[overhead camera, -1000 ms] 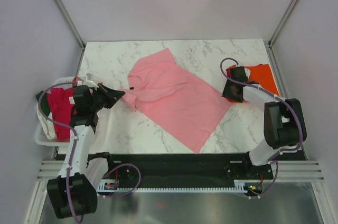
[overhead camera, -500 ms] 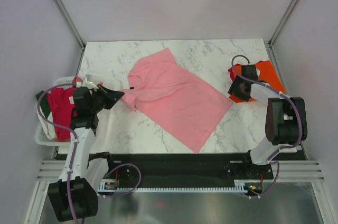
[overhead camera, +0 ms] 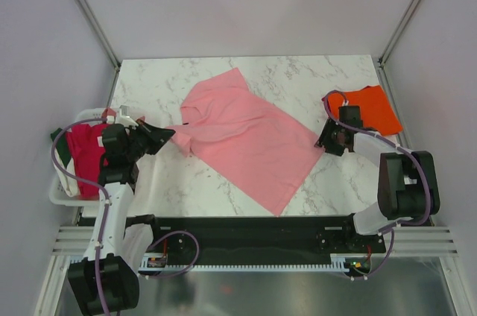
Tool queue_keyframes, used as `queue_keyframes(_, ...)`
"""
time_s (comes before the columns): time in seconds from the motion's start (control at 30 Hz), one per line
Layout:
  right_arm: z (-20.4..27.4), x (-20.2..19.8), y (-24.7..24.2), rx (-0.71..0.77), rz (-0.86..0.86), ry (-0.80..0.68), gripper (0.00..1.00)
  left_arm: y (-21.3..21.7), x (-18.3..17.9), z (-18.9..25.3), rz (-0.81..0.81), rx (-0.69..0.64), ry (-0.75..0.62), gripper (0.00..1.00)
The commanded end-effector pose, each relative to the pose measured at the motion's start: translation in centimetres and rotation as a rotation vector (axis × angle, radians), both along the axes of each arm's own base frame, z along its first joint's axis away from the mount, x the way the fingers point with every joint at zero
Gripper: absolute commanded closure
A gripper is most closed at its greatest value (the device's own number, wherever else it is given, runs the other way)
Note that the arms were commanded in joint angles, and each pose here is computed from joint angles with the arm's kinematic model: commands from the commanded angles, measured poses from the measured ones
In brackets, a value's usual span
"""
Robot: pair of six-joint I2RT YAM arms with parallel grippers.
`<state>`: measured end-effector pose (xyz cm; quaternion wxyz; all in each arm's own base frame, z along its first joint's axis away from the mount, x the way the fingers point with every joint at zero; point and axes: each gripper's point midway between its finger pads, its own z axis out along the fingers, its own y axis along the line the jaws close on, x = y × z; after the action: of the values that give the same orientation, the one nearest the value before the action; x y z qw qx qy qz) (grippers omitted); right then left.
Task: Fold and stack the t-shirts
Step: Flatten the tshirt out
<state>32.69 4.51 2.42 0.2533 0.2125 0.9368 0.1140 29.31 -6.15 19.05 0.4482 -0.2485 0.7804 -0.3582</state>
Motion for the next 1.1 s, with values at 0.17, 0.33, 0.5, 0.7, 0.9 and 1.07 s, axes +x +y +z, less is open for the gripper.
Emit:
queue_keyframes(0.17, 0.1, 3.4, 1.6, 0.005, 0.009, -0.051, 0.77, 0.0, 0.0, 0.2, -0.018, 0.024, -0.024, 0.98)
queue_keyframes(0.33, 0.3, 8.9, 1.0, -0.041, -0.021, -0.033, 1.00, -0.5, -0.7, -1.3, -0.030, -0.019, 0.003, 0.98)
queue_keyframes(0.5, 3.8, 17.9, 0.3, -0.093, -0.074, -0.106, 1.00, -1.3, -2.0, -5.2, -0.016, -0.103, 0.069, 0.98)
queue_keyframes(0.7, 5.2, 23.6, 1.0, -0.090, -0.063, -0.126, 0.43, -3.5, -3.3, -8.8, -0.061, -0.144, 0.102, 0.98)
queue_keyframes(0.9, 9.0, 19.2, 2.8, -0.078, 0.026, -0.207, 0.25, -4.7, -4.4, -12.1, -0.088, -0.065, 0.204, 0.93)
queue_keyframes(1.07, 9.2, 12.3, 3.5, -0.165, 0.098, -0.196, 0.19, -4.5, -5.6, -13.5, -0.093, -0.044, 0.244, 0.73)
